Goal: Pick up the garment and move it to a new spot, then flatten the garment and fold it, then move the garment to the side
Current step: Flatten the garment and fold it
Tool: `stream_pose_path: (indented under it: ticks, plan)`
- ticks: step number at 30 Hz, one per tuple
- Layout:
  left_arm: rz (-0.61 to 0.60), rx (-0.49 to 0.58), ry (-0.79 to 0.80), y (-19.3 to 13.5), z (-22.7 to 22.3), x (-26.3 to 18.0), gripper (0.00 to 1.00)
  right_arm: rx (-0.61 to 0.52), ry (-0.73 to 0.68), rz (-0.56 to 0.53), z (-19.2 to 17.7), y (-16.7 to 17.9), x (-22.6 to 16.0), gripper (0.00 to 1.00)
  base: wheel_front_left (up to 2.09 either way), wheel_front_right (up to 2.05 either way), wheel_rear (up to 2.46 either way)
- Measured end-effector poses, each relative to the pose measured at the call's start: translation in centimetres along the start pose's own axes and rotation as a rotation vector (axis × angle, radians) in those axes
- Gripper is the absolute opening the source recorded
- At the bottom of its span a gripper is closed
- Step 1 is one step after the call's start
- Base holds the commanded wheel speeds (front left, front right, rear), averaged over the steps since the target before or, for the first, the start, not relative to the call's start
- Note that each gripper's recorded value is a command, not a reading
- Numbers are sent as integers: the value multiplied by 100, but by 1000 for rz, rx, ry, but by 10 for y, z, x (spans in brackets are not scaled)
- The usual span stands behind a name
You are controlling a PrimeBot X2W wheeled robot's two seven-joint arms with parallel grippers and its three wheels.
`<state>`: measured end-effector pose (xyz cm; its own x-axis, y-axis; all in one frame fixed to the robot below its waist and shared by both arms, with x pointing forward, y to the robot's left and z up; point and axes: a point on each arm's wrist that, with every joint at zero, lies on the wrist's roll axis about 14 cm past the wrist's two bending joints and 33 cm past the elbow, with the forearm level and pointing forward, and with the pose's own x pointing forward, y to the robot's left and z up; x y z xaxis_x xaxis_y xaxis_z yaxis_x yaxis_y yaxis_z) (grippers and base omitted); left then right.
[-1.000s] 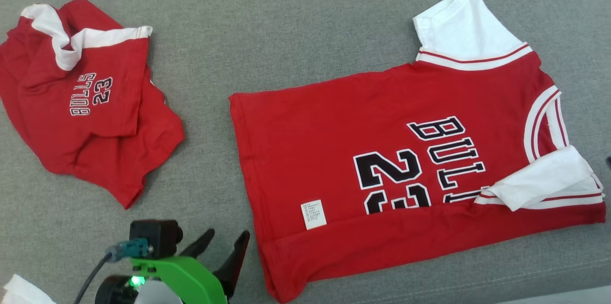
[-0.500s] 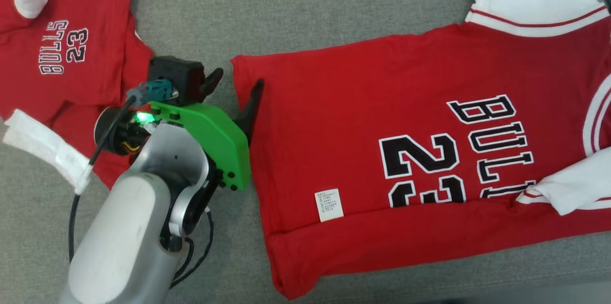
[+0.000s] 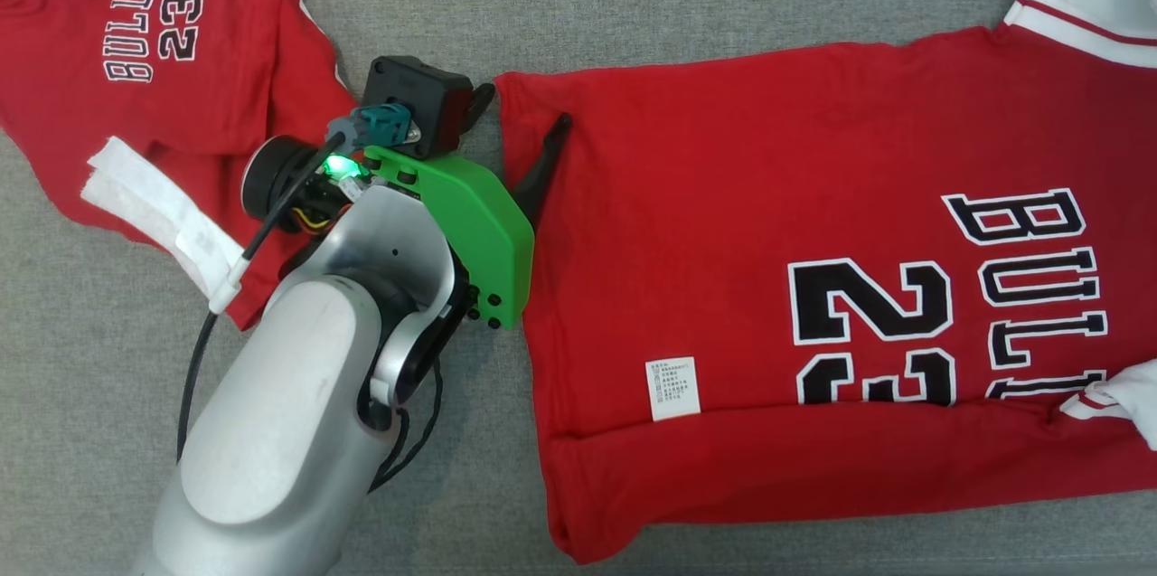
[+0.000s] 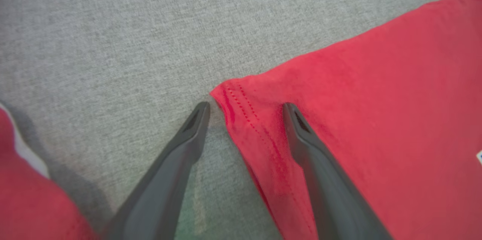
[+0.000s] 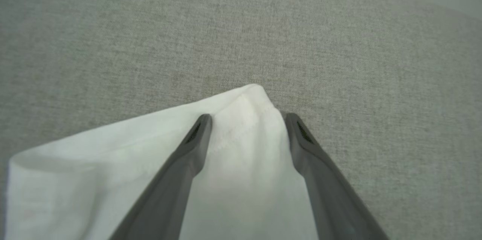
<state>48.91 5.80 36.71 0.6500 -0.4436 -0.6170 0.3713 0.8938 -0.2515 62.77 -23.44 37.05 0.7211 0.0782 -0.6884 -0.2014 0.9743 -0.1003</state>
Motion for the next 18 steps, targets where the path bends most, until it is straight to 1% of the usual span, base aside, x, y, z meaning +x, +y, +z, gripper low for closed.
stream_pose_path:
  ticks: [7,8,9,10,12,16,18]
  plan:
    - [-28,24,11,-9,2,0,100,12,64,-3,-15,-8,-8,100,0,0,0]
    - [-36,30,13,-11,2,0,97,0,73,-3,-17,-9,-9,91,0,0,0]
    - [-44,34,11,-13,3,1,33,-2,77,0,-18,-8,-9,16,0,0,0]
    - [-50,22,5,-15,4,1,0,-3,73,4,-18,-7,-10,0,0,0,0]
    - [-52,14,7,-15,3,3,0,-18,20,7,-12,-6,-10,0,0,0,0]
    - [-34,-7,-53,-12,14,3,0,48,-83,-7,-2,-12,-14,0,0,0,0]
    - [-17,-5,-97,-9,24,1,0,100,-152,-13,10,-18,-19,0,0,0,0]
